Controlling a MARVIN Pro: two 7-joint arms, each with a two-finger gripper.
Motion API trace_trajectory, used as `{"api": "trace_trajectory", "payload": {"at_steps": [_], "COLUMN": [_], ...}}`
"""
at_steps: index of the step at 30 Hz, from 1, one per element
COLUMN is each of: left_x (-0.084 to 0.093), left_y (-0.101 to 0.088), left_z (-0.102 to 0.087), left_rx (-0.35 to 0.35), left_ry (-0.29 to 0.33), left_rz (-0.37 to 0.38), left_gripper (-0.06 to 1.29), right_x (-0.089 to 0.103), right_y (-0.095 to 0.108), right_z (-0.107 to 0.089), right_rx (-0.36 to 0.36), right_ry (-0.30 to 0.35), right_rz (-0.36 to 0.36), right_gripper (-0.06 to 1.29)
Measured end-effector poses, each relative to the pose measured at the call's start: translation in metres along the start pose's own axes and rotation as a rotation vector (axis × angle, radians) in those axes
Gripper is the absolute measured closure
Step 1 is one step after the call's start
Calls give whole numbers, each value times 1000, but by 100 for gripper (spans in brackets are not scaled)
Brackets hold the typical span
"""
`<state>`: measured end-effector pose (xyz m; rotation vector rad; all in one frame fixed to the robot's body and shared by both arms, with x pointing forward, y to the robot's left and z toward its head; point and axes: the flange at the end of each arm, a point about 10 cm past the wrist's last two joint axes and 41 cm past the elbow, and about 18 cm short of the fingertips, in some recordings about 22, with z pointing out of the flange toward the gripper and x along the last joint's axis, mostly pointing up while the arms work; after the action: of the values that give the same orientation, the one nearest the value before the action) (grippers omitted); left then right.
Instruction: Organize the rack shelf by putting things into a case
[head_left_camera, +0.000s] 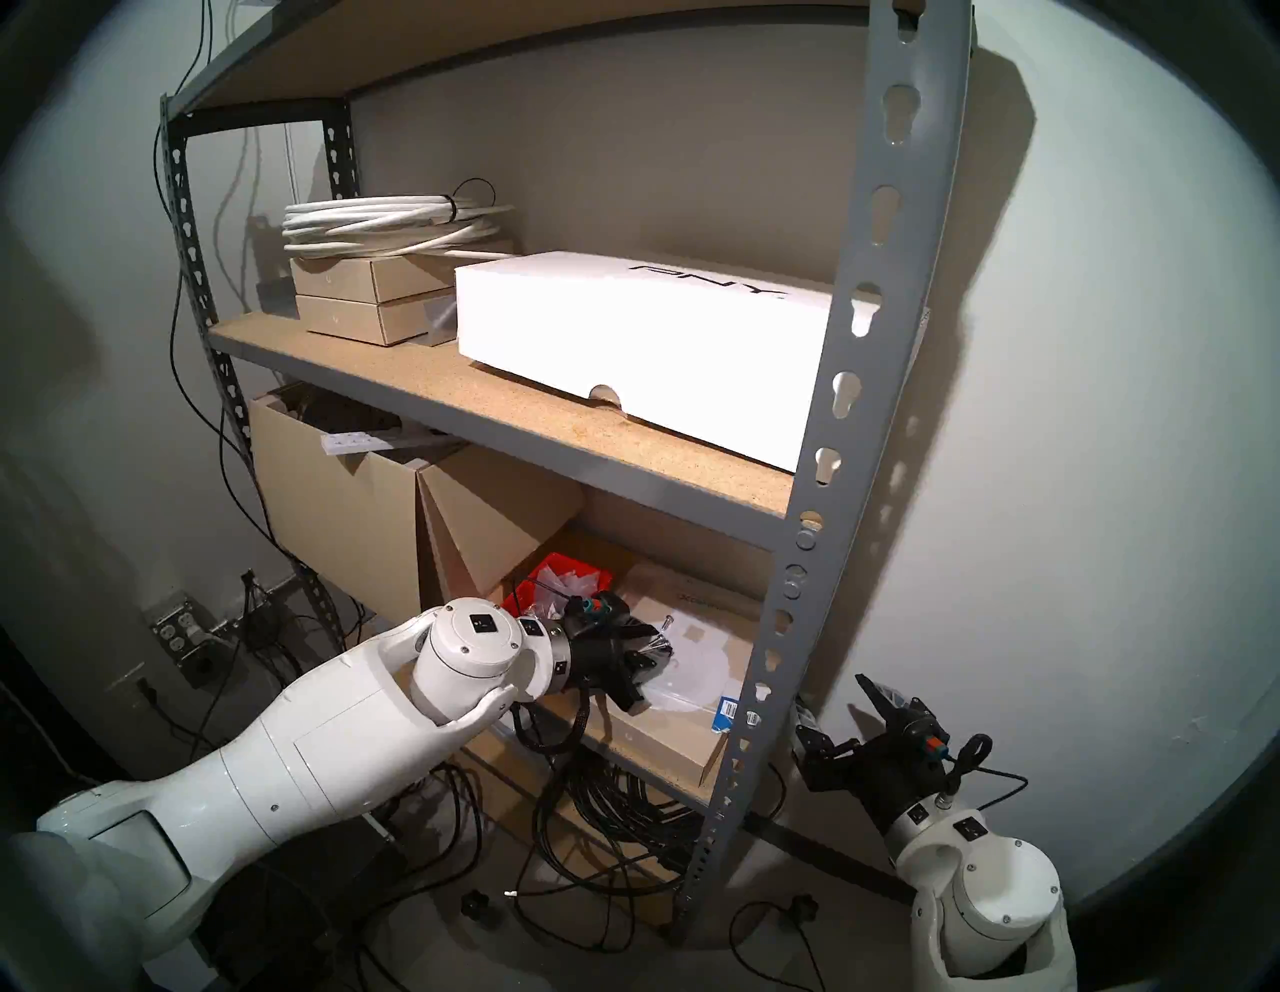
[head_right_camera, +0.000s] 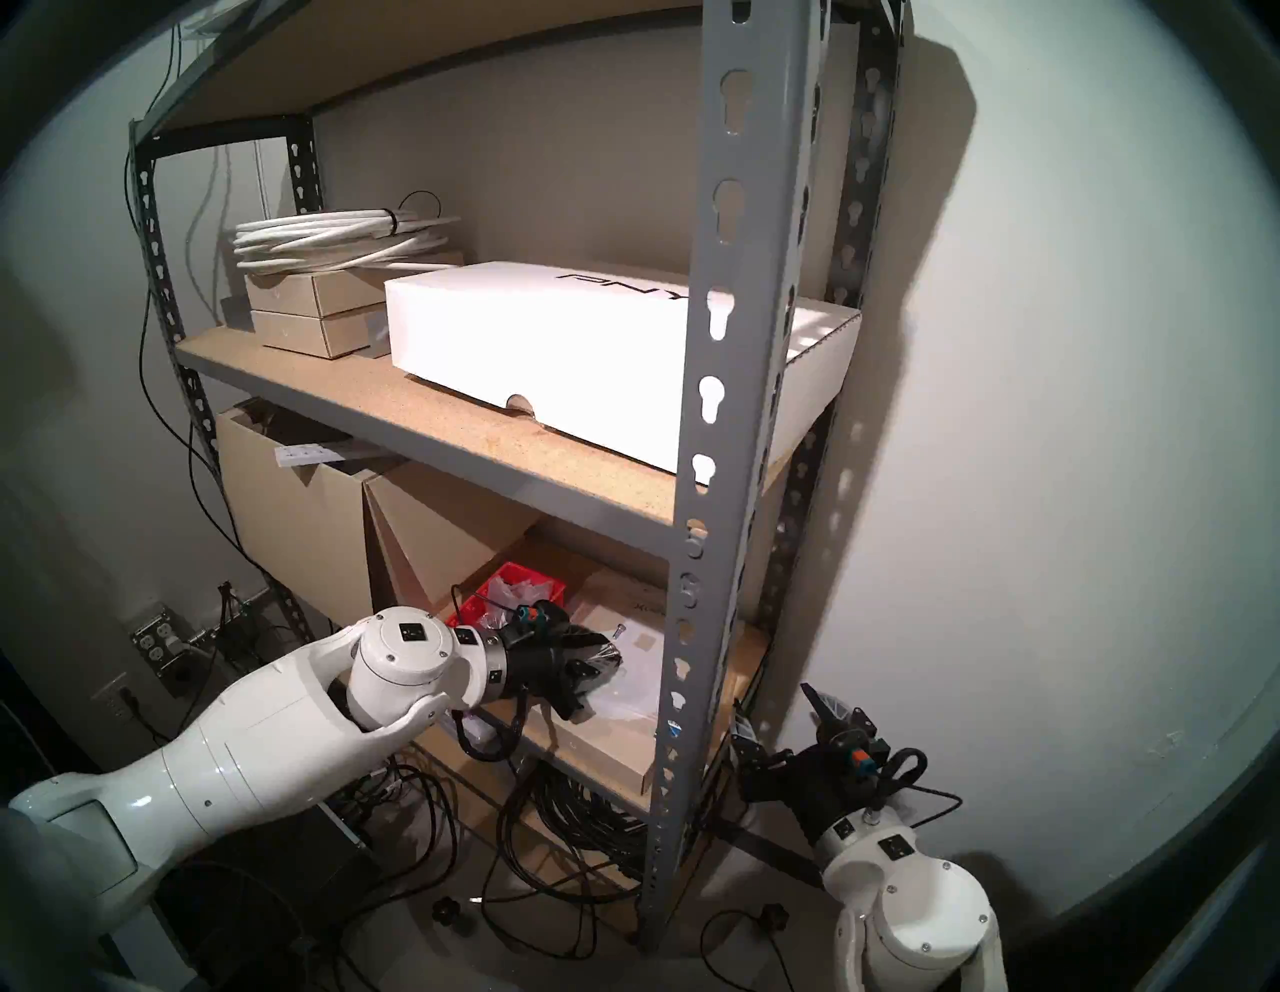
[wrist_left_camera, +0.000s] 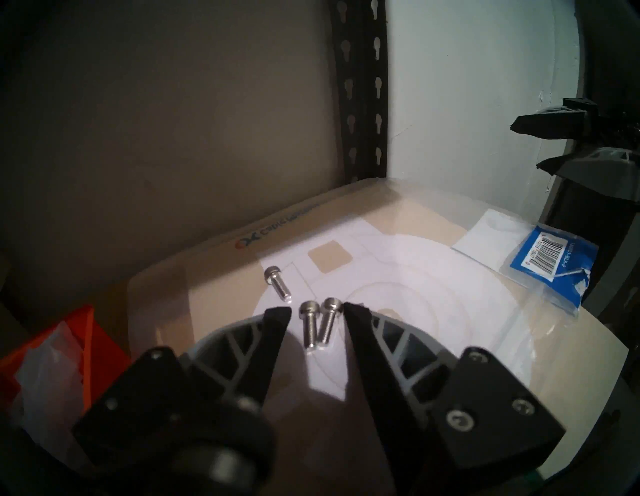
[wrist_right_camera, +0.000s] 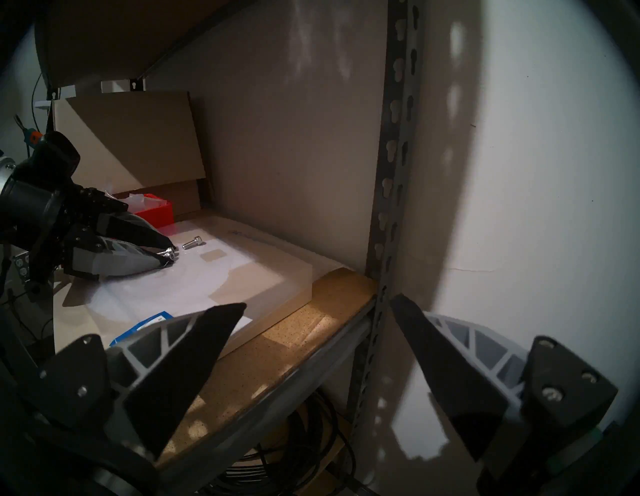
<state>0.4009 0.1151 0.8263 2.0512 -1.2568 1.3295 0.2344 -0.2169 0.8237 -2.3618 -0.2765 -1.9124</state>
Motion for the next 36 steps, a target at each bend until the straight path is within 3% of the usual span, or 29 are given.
{"api": "trace_trajectory", "payload": {"at_steps": [7, 20, 22, 27, 36], "left_x": [0, -5, -5, -5, 0], "left_y": [1, 2, 2, 1, 0], "left_z": [0, -6, -7, -9, -16], "left_rx": [-6, -4, -2, 5, 16], "left_ry": [2, 3, 5, 9, 21], "left_rz": [-1, -11, -12, -15, -19], "left_gripper": [87, 91, 107, 120, 122], "right_x": [0, 0, 0, 0, 0], "right_y": [0, 0, 0, 0, 0], "right_z": [0, 0, 0, 0, 0], "right_rx": [0, 0, 0, 0, 0], "right_ry": [0, 0, 0, 0, 0], "right_rz": [0, 0, 0, 0, 0], "right_gripper": [1, 1, 1, 1, 1]}}
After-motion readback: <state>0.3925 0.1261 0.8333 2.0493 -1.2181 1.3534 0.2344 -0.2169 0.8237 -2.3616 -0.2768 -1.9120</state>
